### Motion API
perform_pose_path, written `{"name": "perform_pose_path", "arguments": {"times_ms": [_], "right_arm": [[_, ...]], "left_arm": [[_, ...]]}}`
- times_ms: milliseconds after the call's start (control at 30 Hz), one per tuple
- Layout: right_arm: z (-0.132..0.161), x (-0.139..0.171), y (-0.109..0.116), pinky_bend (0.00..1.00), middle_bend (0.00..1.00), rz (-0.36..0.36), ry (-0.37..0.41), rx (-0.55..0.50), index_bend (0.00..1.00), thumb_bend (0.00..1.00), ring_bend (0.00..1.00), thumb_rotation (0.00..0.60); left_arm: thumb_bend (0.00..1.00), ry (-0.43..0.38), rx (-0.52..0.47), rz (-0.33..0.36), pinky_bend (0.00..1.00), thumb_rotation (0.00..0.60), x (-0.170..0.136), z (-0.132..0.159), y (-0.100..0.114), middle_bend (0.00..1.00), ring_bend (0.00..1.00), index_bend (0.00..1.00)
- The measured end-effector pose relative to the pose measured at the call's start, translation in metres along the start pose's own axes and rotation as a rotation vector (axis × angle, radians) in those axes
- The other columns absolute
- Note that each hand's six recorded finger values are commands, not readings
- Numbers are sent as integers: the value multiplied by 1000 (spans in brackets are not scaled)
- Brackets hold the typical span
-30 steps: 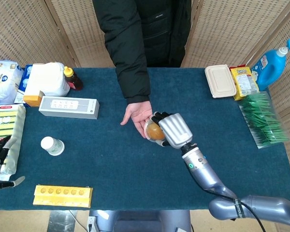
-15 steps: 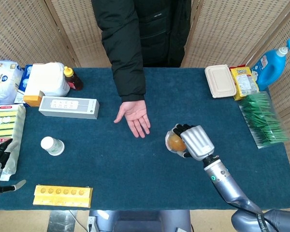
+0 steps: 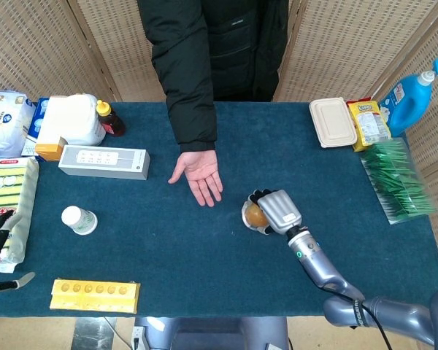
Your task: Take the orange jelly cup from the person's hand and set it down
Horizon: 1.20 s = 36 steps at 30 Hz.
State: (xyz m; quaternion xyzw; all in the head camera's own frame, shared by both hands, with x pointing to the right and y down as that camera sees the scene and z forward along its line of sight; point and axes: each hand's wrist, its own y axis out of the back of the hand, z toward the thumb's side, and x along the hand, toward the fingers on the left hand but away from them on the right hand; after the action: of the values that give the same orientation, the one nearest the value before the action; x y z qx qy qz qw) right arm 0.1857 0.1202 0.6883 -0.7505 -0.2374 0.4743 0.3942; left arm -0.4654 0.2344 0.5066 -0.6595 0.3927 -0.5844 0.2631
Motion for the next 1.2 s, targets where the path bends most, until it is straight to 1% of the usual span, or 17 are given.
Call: {"name": "perform_pose_path", "arguments": {"times_ms": [100,133,300,433,500,567,667,733,800,867,1067,1200], "right_arm": [[-6,-2,-11,417,247,44,-23,1,192,276,261,600],[-8,-2,-13,409,233,53,-27,4,176,275,250,600],[-14,5,-10,377,198,60,-38,27,147,274,214,600],[-17,17,-1,371,192,48,-40,16,145,274,207,600],[-21,29,9,370,192,26,-40,15,144,272,206,600],[-29,45,23,366,192,-12,-39,28,145,265,206,600],[-46,73,45,345,187,-79,-43,61,144,218,195,600],[-57,93,57,313,173,-114,-52,76,139,163,161,600],[-70,115,68,259,140,-147,-69,84,116,105,92,600],[-82,135,76,223,114,-180,-89,75,97,74,52,600],[-106,192,83,176,98,-268,-130,25,87,27,22,600],[-119,228,79,161,81,-306,-167,8,76,0,7,600]], "left_arm": [[89,-2,0,1,39,600,-1,0,1,0,0,0],[89,-2,1,1,39,600,-1,0,0,0,0,0],[88,-7,4,0,38,600,-1,1,0,0,0,0],[89,-14,9,1,39,600,-1,3,0,0,0,0],[89,-19,9,5,39,600,-2,4,0,0,0,0],[88,-25,11,7,39,600,-3,5,0,0,0,0],[89,-36,16,5,39,600,-4,7,-1,0,0,0],[89,-43,20,3,39,600,-4,9,-2,0,0,0],[89,-51,24,0,39,600,-5,11,-3,0,0,0],[89,-62,29,-1,38,600,-6,13,-4,0,0,0],[89,-74,42,0,39,600,-9,15,-6,0,0,0],[89,-77,55,-1,39,600,-9,16,-8,0,0,0]]}}
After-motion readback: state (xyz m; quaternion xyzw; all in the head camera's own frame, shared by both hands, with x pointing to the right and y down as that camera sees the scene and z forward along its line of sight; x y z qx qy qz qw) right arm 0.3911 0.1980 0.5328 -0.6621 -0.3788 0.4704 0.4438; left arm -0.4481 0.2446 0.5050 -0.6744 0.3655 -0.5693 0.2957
